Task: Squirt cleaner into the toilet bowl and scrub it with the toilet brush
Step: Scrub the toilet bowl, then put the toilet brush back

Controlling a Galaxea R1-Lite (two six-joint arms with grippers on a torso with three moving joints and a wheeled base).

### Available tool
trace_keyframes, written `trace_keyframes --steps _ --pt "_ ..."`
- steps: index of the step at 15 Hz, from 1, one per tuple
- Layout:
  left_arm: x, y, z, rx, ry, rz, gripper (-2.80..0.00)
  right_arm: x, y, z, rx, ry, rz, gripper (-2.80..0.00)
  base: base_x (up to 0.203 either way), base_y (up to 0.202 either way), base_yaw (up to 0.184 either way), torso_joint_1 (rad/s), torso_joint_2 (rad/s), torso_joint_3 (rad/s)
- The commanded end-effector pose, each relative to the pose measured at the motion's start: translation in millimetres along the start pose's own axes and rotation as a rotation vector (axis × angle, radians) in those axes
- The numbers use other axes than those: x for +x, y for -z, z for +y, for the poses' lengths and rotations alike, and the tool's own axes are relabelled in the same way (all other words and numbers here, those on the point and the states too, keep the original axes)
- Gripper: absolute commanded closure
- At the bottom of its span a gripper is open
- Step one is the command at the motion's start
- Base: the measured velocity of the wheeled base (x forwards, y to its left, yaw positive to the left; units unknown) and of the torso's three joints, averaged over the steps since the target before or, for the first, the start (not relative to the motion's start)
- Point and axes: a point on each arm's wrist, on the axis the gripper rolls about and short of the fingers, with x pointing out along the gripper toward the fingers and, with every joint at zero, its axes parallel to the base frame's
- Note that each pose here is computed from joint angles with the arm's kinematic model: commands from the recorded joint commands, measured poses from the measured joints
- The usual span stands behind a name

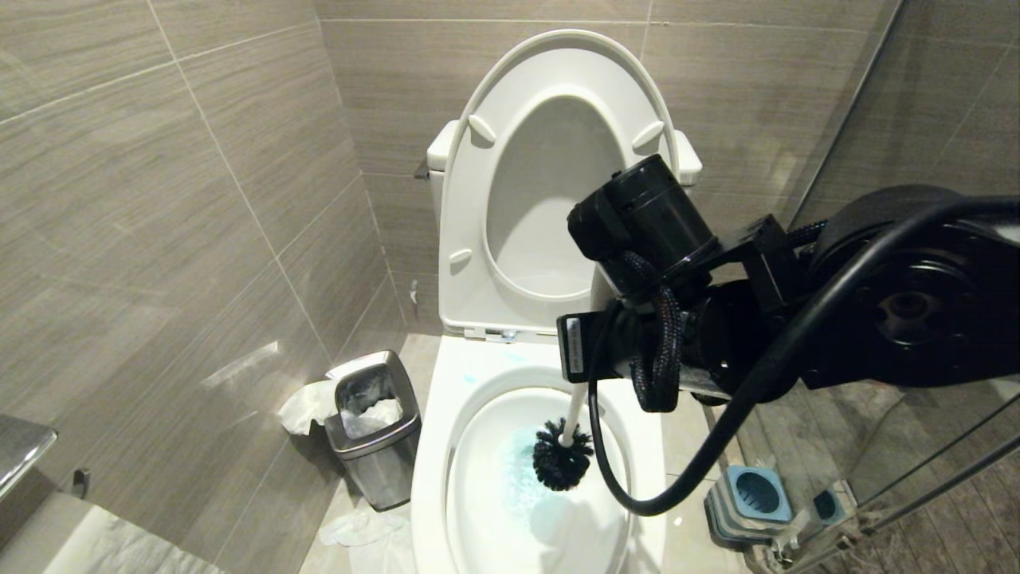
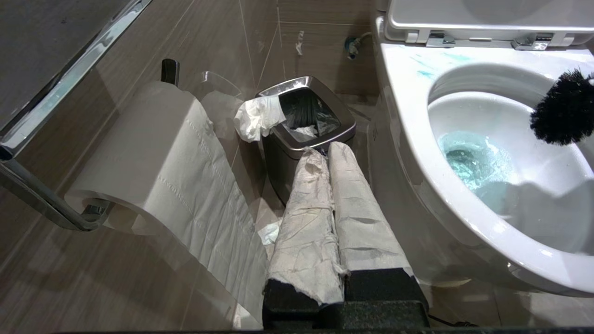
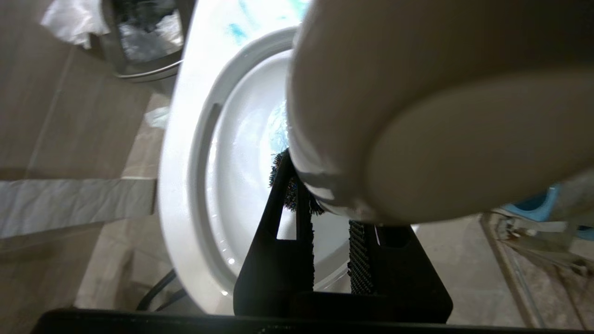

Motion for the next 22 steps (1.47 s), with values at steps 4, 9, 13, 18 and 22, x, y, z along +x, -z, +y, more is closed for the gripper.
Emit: trace_keyframes --steps 4,9,13,18,22 --pt "0.1 0.4 0.0 0.0 0.0 0.002 0.0 -18.5 -13.0 -10.0 0.043 -0.034 -0.037 0.0 0.0 0.0 0.0 0.0 0.0 0.0" --pt "0.0 0.1 0.0 0.0 -0.001 0.001 0.0 -47.7 -36.9 -65.7 0.165 0.054 -0.075 0.0 0.0 0.0 0.0 0.0 0.0 0.0" --pt "0.0 0.0 0.0 0.0 0.001 0.0 0.0 -79.3 -44.1 -114.0 0.26 0.105 -0.069 0.0 0.0 0.0 0.0 0.0 0.0 0.0" --pt "0.0 0.1 0.0 0.0 -0.001 0.0 0.0 -91.5 -47.6 -150.4 0.32 0.214 -0.085 0.0 0.0 0.0 0.0 0.0 0.0 0.0" --pt "0.0 0.1 0.0 0.0 0.0 0.001 0.0 -80.0 -41.1 -174.6 0.343 0.333 -0.027 0.0 0.0 0.0 0.0 0.0 0.0 0.0"
